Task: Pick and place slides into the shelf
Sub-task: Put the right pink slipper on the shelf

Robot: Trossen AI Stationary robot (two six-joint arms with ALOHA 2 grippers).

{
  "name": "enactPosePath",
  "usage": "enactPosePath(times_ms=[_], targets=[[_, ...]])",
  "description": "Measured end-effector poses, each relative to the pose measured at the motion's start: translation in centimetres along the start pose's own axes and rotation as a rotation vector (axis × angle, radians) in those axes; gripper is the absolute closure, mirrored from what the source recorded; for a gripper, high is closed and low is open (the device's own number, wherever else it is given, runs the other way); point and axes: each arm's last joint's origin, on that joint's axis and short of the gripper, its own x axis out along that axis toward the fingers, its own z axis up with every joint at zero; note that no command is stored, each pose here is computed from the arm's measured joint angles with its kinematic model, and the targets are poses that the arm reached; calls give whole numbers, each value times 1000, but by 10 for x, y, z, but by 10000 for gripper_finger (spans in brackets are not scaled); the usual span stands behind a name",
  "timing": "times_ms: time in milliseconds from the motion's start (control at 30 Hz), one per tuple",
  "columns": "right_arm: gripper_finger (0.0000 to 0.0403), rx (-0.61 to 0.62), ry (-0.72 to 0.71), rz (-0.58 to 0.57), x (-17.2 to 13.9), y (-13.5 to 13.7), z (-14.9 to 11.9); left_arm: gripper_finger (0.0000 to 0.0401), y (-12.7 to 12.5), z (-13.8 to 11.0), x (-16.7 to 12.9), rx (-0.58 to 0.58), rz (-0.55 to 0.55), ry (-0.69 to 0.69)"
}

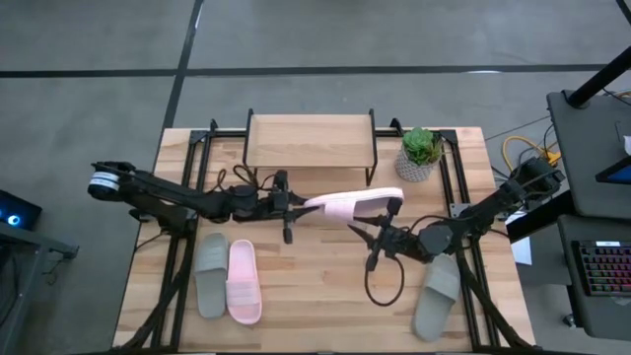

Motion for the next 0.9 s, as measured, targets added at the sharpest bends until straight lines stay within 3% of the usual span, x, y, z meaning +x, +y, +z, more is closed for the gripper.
enactPosePath(times_ms=[300,533,633,733,900], targets=[[285,-74,1,-10,0,-1,1,389,16,25,-30,3,23,7],[280,-83,-22,-8,-1,-1,11,389,27,30,-50,3,37,73],[282,-93,-98,72,-2,2,25,389,34,34,-56,-52,42,78],[280,-176,-169,149,-6,7,39,389,42,34,-59,-113,14,108],[273,-376,-210,150,-15,13,53,389,55,29,-60,-235,-50,193]])
